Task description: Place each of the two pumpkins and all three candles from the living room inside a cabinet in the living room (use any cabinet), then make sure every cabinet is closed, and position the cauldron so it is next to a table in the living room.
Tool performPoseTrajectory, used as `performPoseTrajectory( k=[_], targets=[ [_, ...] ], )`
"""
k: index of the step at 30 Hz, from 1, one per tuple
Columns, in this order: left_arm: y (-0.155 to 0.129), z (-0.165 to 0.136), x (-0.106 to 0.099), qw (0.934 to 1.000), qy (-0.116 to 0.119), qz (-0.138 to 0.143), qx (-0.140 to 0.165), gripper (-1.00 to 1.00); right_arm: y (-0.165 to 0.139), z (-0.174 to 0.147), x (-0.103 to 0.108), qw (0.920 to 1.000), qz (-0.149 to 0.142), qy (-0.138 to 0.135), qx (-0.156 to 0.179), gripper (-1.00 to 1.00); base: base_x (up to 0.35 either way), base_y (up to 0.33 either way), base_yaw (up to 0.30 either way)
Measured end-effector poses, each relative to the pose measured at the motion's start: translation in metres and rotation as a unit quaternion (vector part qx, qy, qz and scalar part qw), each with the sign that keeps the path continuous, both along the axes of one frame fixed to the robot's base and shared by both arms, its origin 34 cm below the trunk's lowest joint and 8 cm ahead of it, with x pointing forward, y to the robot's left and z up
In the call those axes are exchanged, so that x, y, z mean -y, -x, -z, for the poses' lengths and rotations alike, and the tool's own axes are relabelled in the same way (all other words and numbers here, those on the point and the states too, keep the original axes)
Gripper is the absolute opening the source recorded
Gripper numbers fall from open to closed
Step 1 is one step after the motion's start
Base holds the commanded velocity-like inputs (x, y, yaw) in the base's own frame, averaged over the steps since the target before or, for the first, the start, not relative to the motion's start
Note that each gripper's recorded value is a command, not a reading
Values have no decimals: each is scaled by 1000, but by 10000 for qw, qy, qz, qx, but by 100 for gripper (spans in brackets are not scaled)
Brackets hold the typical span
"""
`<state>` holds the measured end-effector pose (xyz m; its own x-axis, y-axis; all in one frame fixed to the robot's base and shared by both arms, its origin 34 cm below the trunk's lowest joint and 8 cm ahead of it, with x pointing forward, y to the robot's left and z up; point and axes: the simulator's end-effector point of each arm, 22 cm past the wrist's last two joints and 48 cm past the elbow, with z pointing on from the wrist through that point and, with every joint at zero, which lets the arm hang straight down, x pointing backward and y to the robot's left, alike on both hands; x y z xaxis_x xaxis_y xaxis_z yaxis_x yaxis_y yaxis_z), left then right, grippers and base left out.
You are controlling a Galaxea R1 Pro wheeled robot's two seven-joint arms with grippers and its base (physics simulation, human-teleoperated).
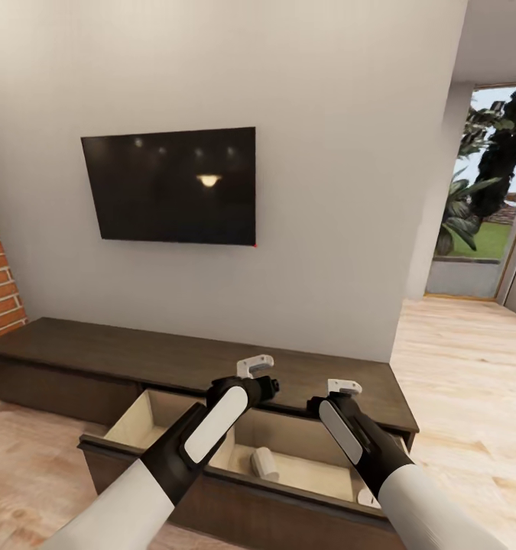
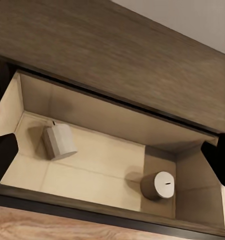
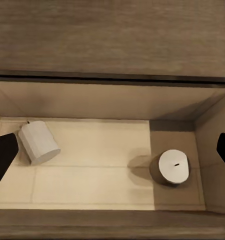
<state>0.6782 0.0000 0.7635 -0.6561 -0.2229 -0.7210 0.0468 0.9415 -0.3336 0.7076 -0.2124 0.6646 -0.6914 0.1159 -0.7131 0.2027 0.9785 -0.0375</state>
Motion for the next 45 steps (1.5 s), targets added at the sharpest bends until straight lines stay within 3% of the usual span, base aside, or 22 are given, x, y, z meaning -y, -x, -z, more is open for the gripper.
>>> performPoseTrajectory(
  k=[7,27,34,45],
  targets=[
    [-2,-14,0,10000,0,3,-2,100,-3,-15,1,10000,-3,31,9,100,-55,0,71],
    [-7,-54,1,9999,24,21,114,100,-7,-47,1,10000,-1,43,39,100,-76,0,270],
    [-13,-63,-20,9996,-27,-52,286,100,-7,-48,1,10000,-1,43,51,100,-119,63,278],
    [-13,-68,-23,9994,-24,-64,343,100,-7,-51,2,10000,-2,49,78,100,-203,213,278]
  ],
)
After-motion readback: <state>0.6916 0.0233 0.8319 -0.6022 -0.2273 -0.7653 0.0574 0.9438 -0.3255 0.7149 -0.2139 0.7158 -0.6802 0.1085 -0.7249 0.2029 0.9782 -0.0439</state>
